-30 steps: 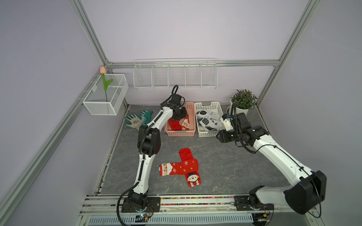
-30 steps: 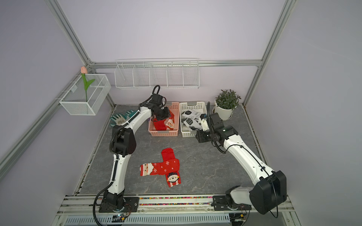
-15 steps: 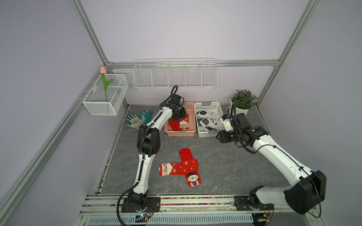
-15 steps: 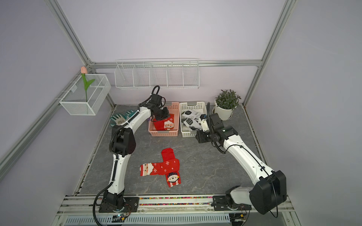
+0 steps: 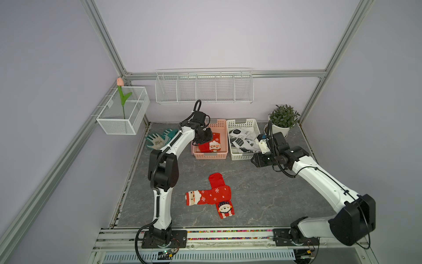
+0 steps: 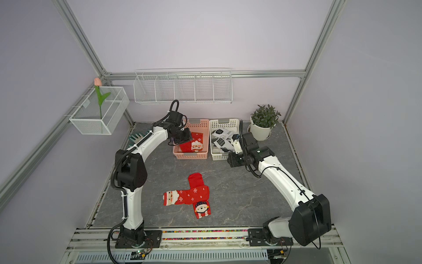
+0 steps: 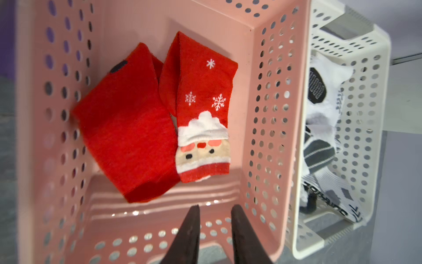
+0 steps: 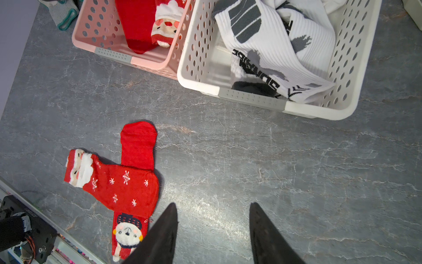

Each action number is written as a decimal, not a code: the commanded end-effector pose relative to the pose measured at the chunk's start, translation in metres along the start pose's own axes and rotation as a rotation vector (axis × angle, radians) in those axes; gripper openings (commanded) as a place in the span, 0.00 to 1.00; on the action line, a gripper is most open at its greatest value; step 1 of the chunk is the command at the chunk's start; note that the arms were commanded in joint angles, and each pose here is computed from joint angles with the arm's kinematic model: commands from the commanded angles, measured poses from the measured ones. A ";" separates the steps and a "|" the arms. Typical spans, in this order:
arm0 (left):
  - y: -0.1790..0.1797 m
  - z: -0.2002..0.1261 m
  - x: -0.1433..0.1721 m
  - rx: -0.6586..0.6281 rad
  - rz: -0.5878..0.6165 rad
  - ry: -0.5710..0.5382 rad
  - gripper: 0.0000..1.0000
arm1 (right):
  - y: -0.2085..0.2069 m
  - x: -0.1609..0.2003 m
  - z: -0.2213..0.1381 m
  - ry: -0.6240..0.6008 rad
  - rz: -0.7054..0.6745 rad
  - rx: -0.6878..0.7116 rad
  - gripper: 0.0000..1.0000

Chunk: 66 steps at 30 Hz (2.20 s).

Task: Sort the socks into the basket by color
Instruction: Place the sock in the bin, then pick up the sock at the center of the board.

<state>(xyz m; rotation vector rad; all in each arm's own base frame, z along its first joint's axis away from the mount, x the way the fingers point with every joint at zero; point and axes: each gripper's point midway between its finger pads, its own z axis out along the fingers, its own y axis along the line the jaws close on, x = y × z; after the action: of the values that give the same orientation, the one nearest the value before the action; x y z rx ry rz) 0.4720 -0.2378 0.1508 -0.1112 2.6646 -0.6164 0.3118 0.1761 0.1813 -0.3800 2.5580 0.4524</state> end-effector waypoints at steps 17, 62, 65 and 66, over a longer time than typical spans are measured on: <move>0.023 -0.125 0.159 -0.195 0.141 0.028 0.38 | 0.005 -0.004 -0.003 0.001 -0.016 -0.010 0.53; 0.078 -0.027 0.305 -0.348 0.091 0.388 0.47 | 0.005 0.000 0.001 0.012 -0.024 -0.009 0.54; 0.078 -0.024 0.305 -0.357 0.095 0.398 0.47 | 0.005 0.000 0.000 0.008 -0.027 -0.006 0.54; 0.079 -0.023 0.306 -0.361 0.095 0.404 0.47 | 0.005 0.000 -0.001 0.008 -0.027 -0.004 0.54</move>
<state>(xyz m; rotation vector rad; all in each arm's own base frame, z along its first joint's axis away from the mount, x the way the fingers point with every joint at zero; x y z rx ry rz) 0.1805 -0.2032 0.0233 0.0492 3.1250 -0.1275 0.3126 0.1791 0.1827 -0.3903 2.5543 0.4539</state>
